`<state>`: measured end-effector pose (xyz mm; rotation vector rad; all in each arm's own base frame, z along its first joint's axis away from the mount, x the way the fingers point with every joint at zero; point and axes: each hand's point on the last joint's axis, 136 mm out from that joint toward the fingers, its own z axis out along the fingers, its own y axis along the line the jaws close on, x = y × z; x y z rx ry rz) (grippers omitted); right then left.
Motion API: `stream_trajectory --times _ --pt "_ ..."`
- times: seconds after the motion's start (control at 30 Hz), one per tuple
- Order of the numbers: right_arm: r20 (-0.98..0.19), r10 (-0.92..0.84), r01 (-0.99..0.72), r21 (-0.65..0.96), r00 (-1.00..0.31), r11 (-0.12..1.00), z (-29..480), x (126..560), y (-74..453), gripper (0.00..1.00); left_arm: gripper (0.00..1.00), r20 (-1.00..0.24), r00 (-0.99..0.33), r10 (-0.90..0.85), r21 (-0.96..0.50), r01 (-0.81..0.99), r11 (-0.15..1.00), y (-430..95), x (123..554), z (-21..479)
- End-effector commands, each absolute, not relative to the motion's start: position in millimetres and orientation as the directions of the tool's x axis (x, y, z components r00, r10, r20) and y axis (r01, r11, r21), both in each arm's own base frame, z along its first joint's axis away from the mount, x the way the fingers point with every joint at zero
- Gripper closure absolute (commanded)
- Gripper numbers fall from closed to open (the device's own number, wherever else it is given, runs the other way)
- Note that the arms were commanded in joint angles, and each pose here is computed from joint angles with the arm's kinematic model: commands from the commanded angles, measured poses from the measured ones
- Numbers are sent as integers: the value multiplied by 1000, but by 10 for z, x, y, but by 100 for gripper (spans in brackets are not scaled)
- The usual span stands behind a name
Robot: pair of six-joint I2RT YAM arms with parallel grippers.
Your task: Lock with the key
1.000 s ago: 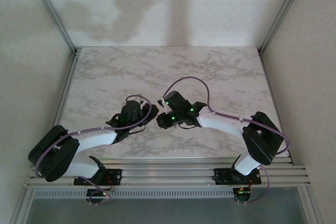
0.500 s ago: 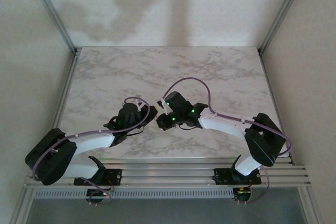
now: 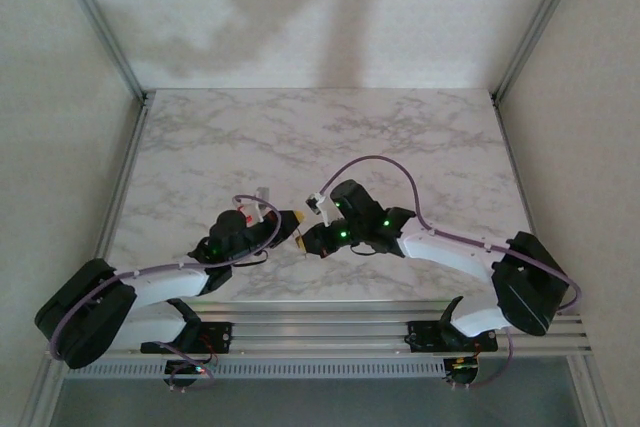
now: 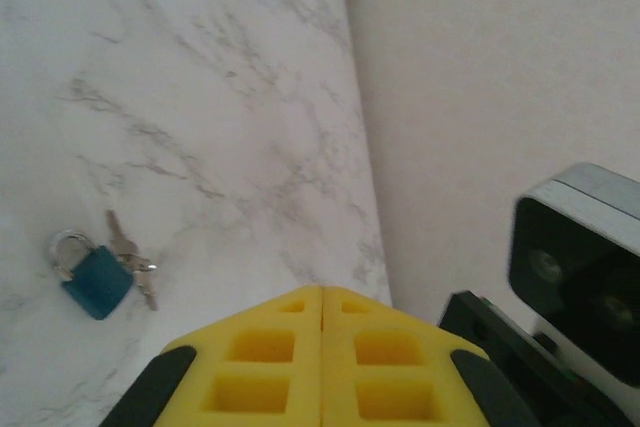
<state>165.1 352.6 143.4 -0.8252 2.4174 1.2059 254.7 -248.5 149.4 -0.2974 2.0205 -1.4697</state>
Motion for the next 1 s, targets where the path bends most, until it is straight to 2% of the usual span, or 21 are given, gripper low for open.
stream_trajectory --times 0.0,0.57,0.97 --pt "-557 -362 -659 690 -747 299 1819 1403 3582 100 100 -399 -753 -523 -902 219 373 -2381 2546 1490" --pt "-581 -278 -622 779 -765 83 2213 1179 3535 100 100 -409 -746 -526 -912 317 260 -2316 2281 1648" --pt "-545 -236 -578 810 -805 100 2185 1273 3604 100 100 -414 -742 -528 -910 348 224 -2355 2164 1729"
